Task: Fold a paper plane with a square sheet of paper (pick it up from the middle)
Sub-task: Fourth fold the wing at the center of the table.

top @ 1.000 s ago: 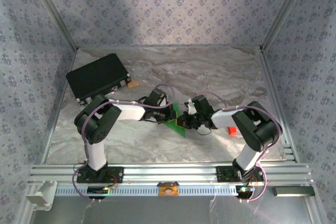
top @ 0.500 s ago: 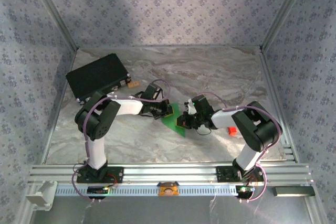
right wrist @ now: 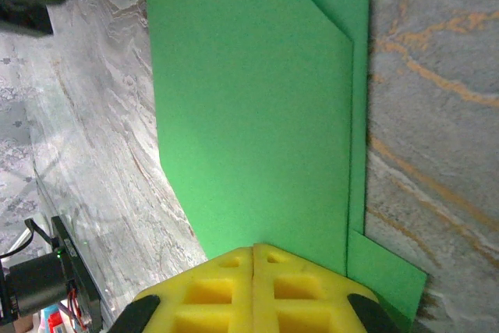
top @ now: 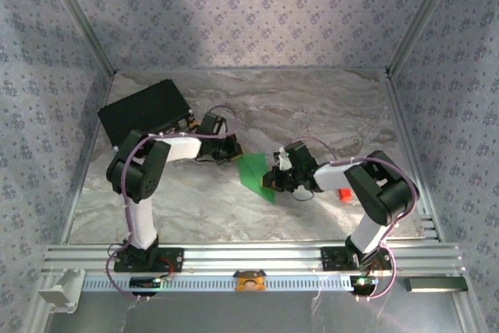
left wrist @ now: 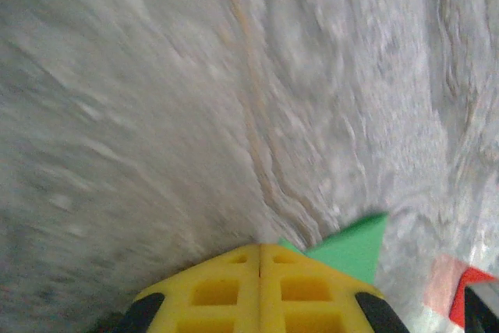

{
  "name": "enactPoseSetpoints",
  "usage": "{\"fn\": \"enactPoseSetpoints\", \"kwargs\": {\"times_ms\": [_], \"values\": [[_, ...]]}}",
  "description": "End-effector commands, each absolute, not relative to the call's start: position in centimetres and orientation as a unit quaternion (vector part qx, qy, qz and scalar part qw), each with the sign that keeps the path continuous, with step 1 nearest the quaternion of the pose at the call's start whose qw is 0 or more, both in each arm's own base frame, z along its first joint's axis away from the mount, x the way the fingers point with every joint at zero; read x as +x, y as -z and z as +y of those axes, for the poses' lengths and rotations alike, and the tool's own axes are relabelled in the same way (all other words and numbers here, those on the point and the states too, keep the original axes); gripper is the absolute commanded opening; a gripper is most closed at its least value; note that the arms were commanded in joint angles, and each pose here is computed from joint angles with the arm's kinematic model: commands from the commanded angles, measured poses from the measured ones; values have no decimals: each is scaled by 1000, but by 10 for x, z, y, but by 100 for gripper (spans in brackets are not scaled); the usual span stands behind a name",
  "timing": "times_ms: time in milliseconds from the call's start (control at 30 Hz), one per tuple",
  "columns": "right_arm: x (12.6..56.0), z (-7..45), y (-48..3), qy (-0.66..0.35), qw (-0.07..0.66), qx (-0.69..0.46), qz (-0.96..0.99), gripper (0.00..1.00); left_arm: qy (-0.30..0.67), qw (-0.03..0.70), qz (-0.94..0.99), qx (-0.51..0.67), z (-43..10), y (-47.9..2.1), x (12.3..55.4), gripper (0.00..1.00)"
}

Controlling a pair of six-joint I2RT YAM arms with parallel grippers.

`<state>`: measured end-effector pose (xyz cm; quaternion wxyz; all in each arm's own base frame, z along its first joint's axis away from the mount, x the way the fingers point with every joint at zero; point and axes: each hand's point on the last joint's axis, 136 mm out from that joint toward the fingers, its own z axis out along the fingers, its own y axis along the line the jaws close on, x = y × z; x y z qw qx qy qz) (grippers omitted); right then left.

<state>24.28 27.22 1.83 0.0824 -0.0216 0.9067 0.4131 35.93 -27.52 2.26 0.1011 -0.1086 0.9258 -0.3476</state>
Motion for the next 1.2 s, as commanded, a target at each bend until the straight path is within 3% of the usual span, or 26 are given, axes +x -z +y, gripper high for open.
{"fn": "enactPoseSetpoints", "kwargs": {"times_ms": [0, 267, 467, 767, 1167], "values": [[204, 238, 33, -330, 5, 8, 944, 0, 318, 109, 935, -115, -262, -15, 370, 0], [205, 240, 30, -333, 6, 3, 943, 0, 343, 148, 922, -102, -267, -63, 366, 1], [206, 239, 27, -331, 7, 2, 944, 0, 366, 135, 920, -42, -295, -84, 333, 3], [206, 238, 23, -335, 12, 3, 942, 0, 372, 61, 926, 5, -337, -45, 293, 2], [224, 254, -20, -366, 50, -18, 929, 0, 333, 25, 942, -20, -320, 4, 277, 0]]}}
